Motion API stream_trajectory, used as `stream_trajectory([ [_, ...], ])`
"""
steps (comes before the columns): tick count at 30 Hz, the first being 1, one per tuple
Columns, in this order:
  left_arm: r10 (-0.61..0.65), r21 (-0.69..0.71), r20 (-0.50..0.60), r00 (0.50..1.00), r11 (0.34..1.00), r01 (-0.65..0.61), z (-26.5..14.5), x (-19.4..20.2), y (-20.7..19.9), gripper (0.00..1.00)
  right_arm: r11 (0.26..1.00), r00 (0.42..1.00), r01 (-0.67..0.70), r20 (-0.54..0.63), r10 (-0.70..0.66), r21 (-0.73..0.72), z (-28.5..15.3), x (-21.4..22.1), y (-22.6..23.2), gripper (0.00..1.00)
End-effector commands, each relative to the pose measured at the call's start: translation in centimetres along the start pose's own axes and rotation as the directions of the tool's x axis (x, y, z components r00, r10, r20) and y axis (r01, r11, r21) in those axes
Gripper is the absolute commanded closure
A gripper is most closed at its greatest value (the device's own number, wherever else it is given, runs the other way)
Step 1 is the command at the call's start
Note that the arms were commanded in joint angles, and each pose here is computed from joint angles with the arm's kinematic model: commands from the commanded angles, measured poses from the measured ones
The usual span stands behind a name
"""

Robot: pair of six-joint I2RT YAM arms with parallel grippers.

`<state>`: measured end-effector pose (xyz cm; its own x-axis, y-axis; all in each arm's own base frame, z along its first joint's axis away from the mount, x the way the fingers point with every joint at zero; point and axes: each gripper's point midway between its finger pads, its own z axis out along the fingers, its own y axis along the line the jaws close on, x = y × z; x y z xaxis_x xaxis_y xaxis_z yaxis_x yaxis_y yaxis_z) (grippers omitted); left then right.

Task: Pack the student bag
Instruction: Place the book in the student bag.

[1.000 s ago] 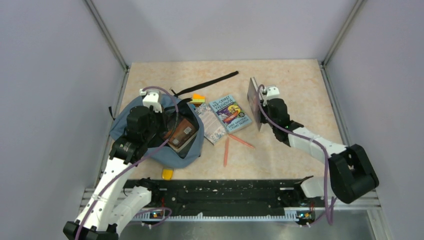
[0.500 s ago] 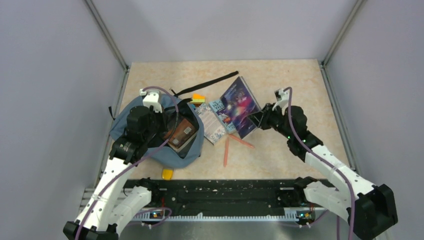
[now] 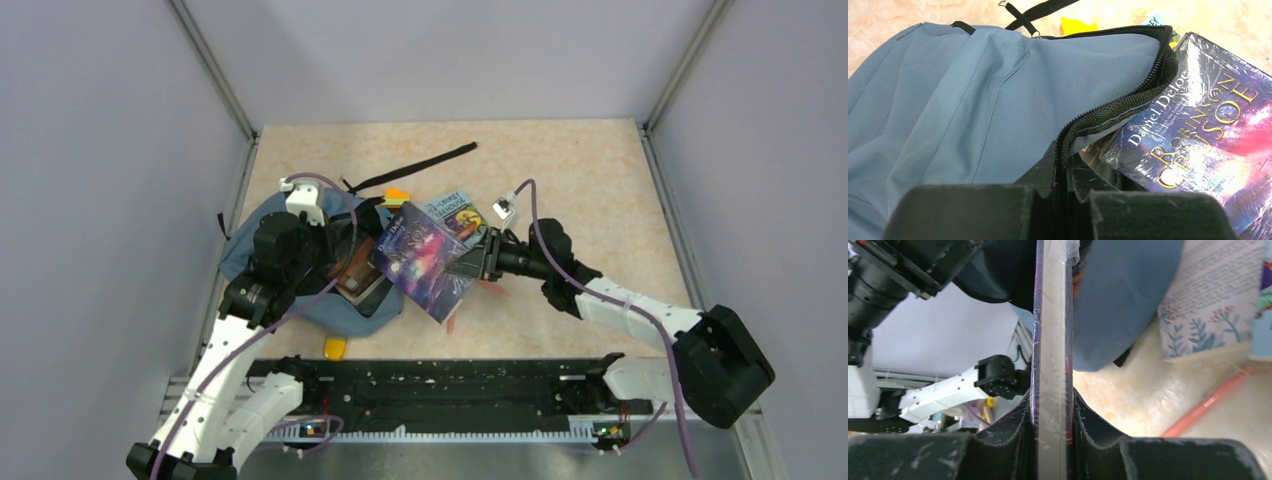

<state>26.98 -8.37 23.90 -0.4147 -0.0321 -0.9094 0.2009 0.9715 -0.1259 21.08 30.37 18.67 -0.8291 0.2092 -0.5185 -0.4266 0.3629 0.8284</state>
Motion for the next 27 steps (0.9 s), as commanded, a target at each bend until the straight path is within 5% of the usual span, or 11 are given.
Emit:
stream_trajectory([
  [1, -0.016, 0.054, 0.078, 0.997, 0.998, 0.011, -0.2, -2.0, -1.2, 1.0, 0.943, 0.993, 0.099, 0.09, -0.074, -0.318, 0.4, -3.7, 9.1, 1.0],
  [7, -0.015, 0.054, 0.075, 0.997, 0.998, 0.011, -0.2, -2.0, -1.1, 1.0, 0.938, 0.997, 0.073, 0.048, -0.06, -0.338, 3.7, -2.5, 10.1, 1.0],
  [17, -0.015, 0.055, 0.077, 0.997, 0.998, 0.011, -0.3, -2.0, -1.2, 1.0, 0.988, 0.995, -0.006, 0.098, 0.021, -0.152, 11.6, -4.8, 6.2, 1.0],
  [27, -0.015, 0.081, 0.06, 0.998, 0.997, 0.01, 0.0, -1.7, -1.7, 1.0, 0.939, 0.98, -0.129, 0.106, 0.171, -0.318, 18.5, -6.2, 8.8, 1.0],
])
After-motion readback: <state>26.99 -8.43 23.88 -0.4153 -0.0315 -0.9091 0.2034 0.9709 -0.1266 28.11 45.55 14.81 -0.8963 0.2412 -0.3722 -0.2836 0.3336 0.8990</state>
